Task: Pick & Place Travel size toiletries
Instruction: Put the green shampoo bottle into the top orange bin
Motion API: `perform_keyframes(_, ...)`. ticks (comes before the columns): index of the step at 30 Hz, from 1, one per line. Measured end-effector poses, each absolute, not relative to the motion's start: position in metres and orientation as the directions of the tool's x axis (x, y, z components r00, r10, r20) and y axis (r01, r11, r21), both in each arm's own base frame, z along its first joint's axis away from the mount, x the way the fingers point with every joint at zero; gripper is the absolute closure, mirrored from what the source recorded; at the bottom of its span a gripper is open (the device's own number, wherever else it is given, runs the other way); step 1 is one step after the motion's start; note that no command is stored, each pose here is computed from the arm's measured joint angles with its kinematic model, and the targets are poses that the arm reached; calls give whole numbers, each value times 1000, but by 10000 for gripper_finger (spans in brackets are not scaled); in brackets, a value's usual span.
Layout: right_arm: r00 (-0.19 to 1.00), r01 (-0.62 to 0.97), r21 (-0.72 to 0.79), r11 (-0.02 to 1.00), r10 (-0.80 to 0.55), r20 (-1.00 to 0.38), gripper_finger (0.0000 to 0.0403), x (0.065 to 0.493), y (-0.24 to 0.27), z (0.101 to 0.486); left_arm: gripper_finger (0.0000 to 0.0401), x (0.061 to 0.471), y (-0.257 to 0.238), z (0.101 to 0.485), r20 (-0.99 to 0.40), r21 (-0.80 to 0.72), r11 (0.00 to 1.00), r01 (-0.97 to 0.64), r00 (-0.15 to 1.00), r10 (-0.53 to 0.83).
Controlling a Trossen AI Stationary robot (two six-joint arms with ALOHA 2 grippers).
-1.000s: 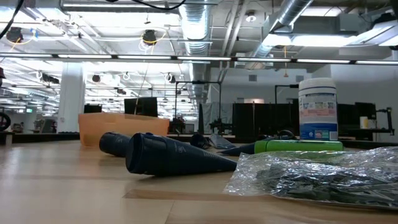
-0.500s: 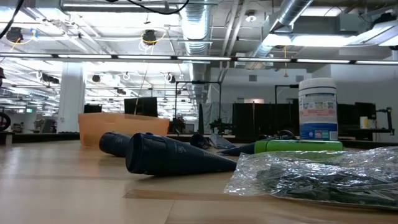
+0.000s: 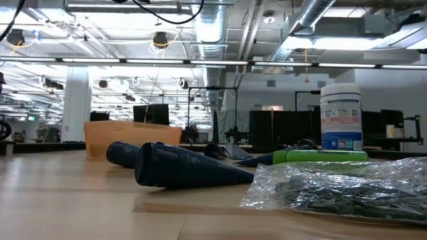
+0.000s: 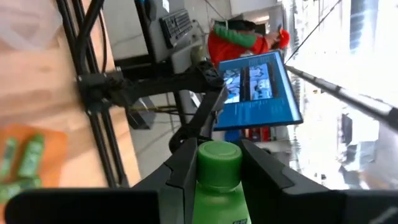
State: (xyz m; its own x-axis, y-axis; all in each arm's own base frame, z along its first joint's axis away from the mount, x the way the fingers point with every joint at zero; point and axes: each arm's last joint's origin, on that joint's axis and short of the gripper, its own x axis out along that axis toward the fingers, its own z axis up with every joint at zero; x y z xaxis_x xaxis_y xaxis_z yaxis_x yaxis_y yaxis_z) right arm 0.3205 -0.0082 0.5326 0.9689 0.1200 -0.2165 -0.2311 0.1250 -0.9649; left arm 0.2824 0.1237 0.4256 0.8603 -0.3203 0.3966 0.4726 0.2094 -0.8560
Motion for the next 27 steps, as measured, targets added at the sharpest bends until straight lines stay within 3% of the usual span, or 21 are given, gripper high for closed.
perform_keyframes(4, 968, -228, -971, 77, 121, -218, 315, 321, -4, 532, 170, 285, 125, 421, 365, -885, 185, 428, 883, -297)
perform_keyframes(14, 961, -248, -966, 72, 140, -237, 315, 332, -2, 525, 169, 286, 126, 420, 363, -891, 179, 417, 892, -270)
perform_keyframes(21, 951, -287, -958, -16, 113, -287, 315, 353, -1, 509, 169, 287, 124, 420, 358, -892, 176, 417, 888, -287)
perform_keyframes(27, 951, -286, -958, -25, 112, -287, 315, 356, -1, 507, 169, 288, 119, 420, 352, -890, 171, 422, 877, -326)
